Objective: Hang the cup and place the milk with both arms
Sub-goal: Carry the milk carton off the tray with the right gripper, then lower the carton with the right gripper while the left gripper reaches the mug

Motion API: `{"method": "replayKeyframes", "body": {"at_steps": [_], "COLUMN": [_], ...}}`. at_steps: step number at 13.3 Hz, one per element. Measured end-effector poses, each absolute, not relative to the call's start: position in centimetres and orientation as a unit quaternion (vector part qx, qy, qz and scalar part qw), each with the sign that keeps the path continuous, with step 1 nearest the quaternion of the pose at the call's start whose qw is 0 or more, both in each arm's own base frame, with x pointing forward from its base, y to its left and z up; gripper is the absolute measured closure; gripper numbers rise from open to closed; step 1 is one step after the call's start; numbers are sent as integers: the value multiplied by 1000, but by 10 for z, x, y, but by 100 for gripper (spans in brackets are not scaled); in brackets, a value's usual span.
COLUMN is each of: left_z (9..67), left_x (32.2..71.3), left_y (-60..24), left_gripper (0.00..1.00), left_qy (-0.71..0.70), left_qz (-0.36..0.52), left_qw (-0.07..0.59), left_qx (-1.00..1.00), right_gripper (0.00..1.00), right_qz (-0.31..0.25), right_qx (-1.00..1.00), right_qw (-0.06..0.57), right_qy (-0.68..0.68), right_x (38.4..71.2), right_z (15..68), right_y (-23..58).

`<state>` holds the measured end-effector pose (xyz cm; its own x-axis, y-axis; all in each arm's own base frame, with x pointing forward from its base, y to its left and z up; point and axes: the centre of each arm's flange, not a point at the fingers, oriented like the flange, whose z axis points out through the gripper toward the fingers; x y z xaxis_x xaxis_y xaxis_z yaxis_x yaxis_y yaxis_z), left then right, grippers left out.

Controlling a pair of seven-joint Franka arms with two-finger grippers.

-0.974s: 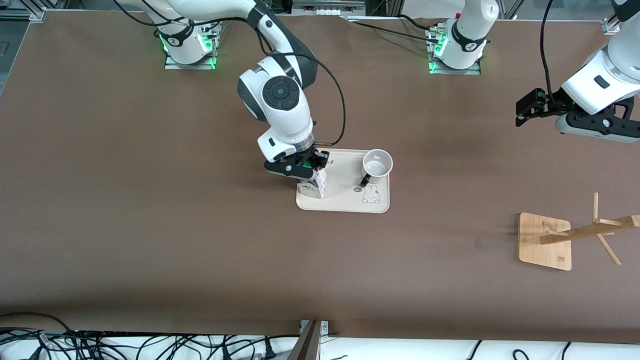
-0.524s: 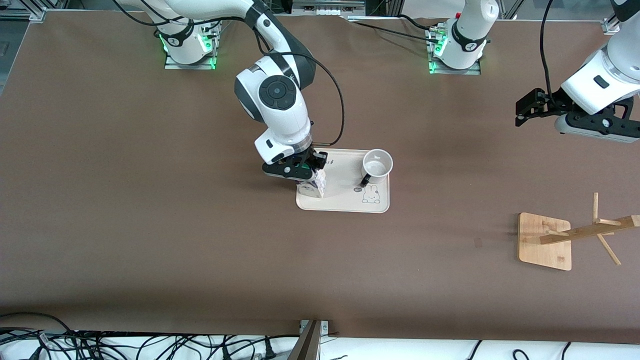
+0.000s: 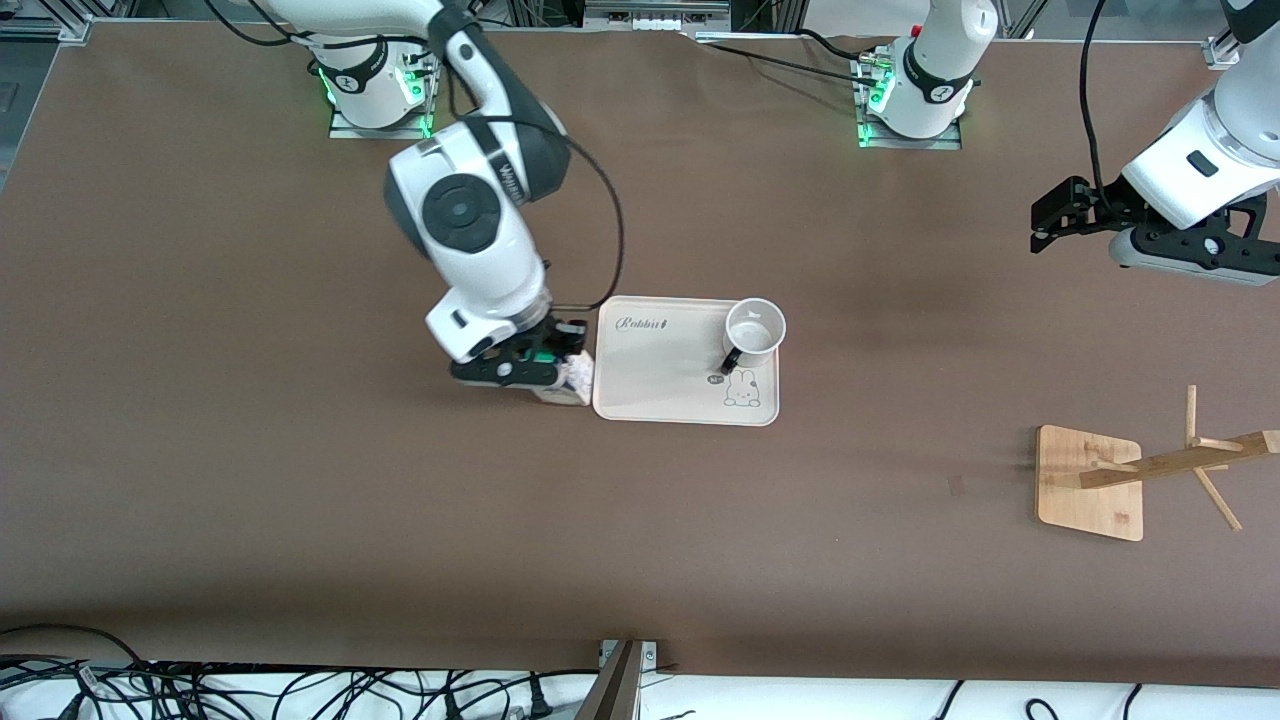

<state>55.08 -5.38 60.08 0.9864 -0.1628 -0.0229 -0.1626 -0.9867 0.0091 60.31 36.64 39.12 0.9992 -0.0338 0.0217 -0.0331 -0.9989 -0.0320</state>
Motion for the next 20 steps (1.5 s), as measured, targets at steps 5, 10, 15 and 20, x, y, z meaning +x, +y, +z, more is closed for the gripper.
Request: {"method": "replayKeyframes", "body": {"at_steps": [5, 10, 15, 20], "left_z": [599, 594, 568, 530], "left_x": [549, 547, 546, 570], "left_y": [-54, -58, -92, -131], "left_gripper": [0, 0, 0, 0], "left_qy": [-82, -83, -107, -142], "left_qz": [-20, -37, -88, -95], "left_qw": [3, 17, 49, 56], "left_qx": [996, 996, 989, 984], "right_gripper": [44, 44, 44, 44], "right_qz": [8, 27, 47, 49], "right_qx": [-999, -998, -997, -997], "right_qw": [21, 5, -14, -17], "right_qy": [-39, -58, -52, -54], "right_x": [644, 670, 671, 665], "right_z": [403, 399, 378, 350], "right_y": [267, 171, 124, 113]}}
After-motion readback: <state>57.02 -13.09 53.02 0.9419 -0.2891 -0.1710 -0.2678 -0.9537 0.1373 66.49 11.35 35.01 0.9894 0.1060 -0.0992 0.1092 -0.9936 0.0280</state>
